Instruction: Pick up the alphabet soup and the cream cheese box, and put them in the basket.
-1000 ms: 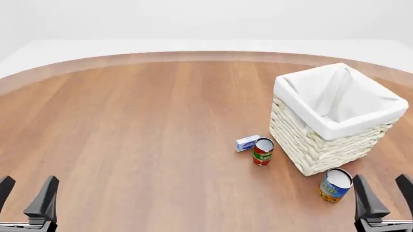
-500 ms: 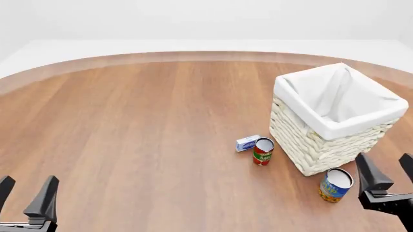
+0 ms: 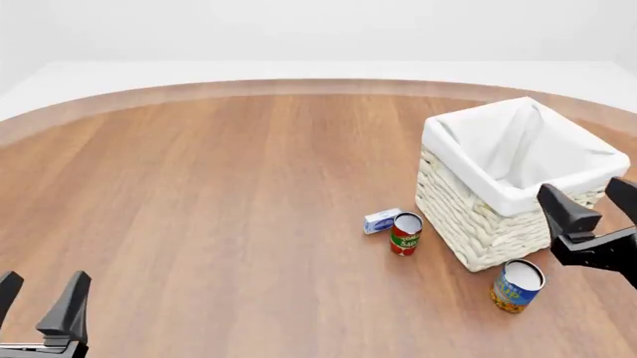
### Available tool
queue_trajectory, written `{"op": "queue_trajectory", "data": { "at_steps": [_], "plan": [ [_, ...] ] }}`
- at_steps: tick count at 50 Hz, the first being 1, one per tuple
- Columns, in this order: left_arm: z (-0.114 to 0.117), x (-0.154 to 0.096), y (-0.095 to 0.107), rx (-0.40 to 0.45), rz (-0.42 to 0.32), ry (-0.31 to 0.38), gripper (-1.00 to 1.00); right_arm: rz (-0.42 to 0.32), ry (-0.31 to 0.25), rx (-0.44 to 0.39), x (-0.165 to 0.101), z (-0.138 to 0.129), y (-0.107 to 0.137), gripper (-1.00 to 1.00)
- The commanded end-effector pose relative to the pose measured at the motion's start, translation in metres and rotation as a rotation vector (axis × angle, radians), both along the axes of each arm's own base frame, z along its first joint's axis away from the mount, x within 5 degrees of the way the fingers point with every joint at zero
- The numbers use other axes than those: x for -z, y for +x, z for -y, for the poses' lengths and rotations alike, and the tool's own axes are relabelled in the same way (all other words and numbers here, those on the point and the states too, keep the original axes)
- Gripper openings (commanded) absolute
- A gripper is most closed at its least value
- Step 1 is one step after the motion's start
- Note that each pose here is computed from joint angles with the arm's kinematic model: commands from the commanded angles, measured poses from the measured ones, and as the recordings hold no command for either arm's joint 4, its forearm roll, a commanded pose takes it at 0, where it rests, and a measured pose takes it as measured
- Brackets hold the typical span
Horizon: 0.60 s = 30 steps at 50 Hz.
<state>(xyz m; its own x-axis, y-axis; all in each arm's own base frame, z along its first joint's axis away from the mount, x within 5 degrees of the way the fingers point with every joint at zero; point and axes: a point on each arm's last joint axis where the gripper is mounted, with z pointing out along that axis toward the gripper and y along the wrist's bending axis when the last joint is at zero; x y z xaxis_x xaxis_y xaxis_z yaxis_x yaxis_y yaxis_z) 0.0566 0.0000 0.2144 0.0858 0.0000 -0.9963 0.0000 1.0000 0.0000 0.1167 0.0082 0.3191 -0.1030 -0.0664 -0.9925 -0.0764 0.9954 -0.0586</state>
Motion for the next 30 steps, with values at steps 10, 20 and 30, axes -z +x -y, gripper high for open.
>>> {"op": "queue_trajectory", "data": {
  "at_steps": [10, 20, 30],
  "plan": [
    [0.000, 0.000, 0.000, 0.000, 0.000, 0.000, 1.00, -0.048, -0.098, -0.106, -0.047, -0.016, 0.030, 1.00],
    [0.000, 0.000, 0.000, 0.000, 0.000, 0.000, 1.00, -0.081, -0.213, -0.204, -0.057, -0.034, 0.054, 1.00],
    [0.000, 0.000, 0.000, 0.000, 0.000, 0.000, 1.00, -0.114, -0.287, -0.269, -0.056, -0.048, 0.072, 1.00]
  ]
}}
